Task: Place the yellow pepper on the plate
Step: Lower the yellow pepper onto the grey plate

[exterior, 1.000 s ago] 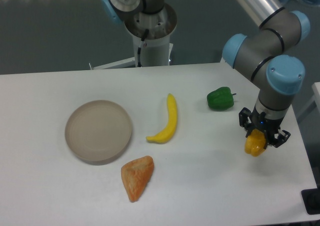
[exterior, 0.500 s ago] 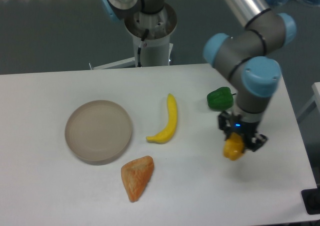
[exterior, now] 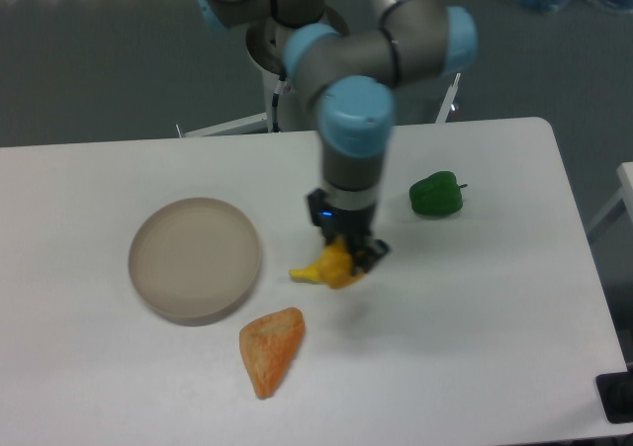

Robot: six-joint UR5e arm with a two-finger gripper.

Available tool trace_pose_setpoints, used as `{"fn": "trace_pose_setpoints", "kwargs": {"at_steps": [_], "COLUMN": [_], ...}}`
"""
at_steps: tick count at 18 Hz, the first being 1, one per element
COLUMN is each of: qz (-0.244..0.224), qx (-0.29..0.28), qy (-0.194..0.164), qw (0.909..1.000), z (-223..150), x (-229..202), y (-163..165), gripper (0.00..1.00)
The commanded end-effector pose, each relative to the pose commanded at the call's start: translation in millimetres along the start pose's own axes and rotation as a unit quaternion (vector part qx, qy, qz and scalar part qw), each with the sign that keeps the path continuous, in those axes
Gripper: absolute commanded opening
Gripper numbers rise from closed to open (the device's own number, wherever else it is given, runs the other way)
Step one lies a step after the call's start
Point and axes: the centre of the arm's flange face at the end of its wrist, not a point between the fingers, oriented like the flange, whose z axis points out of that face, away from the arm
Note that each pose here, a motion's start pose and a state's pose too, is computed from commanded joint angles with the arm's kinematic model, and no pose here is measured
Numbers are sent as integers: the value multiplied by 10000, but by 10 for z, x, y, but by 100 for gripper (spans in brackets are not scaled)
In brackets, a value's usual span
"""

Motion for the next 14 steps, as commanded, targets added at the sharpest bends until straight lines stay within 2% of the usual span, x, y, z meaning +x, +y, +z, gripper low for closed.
{"fn": "trace_pose_setpoints", "kwargs": {"at_steps": [7, 10, 12, 14], "qz": [267, 293, 246, 320], "qx": [-218, -304, -363, -395], "qy": [437, 548, 611, 660], "qw": [9984, 9976, 9972, 9965], "z": [431, 591, 673, 735], "x": [888, 1114, 1176, 1326], "y": [-553, -757, -786, -880], "gripper": [24, 25, 33, 34]}}
